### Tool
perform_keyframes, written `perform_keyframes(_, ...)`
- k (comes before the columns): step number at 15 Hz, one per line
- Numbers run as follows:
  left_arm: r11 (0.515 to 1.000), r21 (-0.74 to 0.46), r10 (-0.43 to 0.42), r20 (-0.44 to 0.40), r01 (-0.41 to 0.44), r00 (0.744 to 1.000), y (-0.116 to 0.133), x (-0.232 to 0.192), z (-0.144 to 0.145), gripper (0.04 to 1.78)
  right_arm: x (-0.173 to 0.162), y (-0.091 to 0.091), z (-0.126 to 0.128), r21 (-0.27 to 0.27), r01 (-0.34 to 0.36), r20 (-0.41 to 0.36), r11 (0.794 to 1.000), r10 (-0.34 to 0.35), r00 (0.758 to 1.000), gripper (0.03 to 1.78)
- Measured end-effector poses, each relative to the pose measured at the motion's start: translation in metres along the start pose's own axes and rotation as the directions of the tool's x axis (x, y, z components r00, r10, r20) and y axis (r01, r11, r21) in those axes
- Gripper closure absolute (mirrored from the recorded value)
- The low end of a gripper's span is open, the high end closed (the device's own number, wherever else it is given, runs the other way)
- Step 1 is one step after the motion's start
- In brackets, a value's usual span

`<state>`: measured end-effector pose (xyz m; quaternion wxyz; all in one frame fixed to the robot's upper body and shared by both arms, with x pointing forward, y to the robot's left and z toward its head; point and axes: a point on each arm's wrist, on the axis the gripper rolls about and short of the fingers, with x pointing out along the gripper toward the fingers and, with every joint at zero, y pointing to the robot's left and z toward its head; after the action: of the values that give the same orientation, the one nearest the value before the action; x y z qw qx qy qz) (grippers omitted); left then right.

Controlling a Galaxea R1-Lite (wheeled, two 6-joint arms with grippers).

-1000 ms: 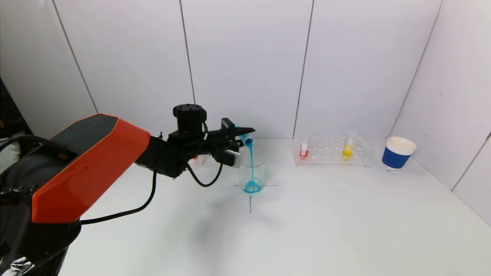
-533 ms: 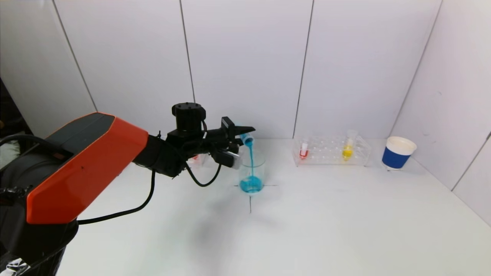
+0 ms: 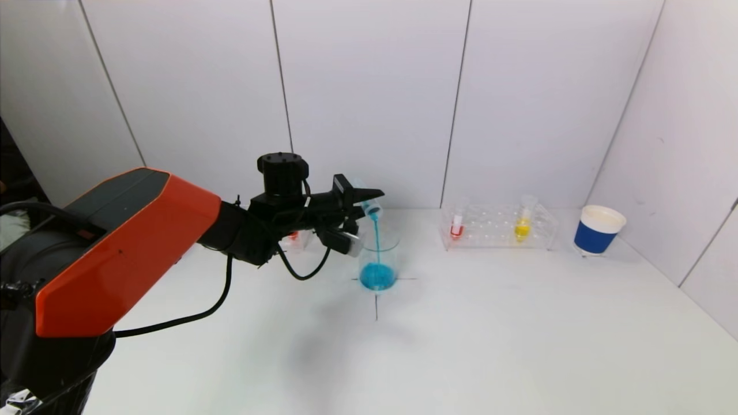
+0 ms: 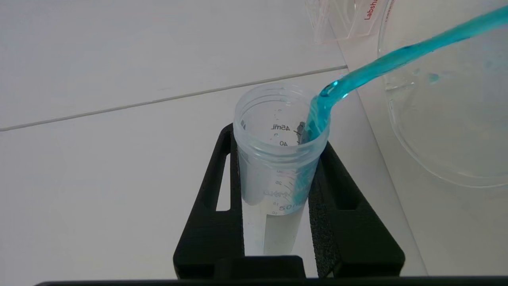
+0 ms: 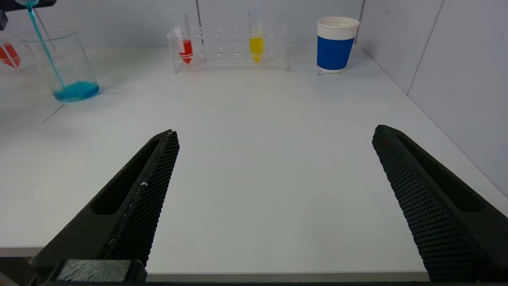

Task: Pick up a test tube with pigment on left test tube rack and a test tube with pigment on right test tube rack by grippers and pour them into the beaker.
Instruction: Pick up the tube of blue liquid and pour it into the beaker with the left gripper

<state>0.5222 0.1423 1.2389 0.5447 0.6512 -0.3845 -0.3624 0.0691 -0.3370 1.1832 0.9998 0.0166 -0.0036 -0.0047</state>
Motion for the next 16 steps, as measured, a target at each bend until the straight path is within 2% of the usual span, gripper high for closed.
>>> perform_keyframes(16, 0.999, 0.042, 0.002, 0.001, -0.002, 1.000, 0.0032, -0.0013, 0.0018, 1.35, 0.0000, 0.0000, 0.0000, 0.000, 0.000, 0.000, 1.000, 0.000, 1.000, 0.04)
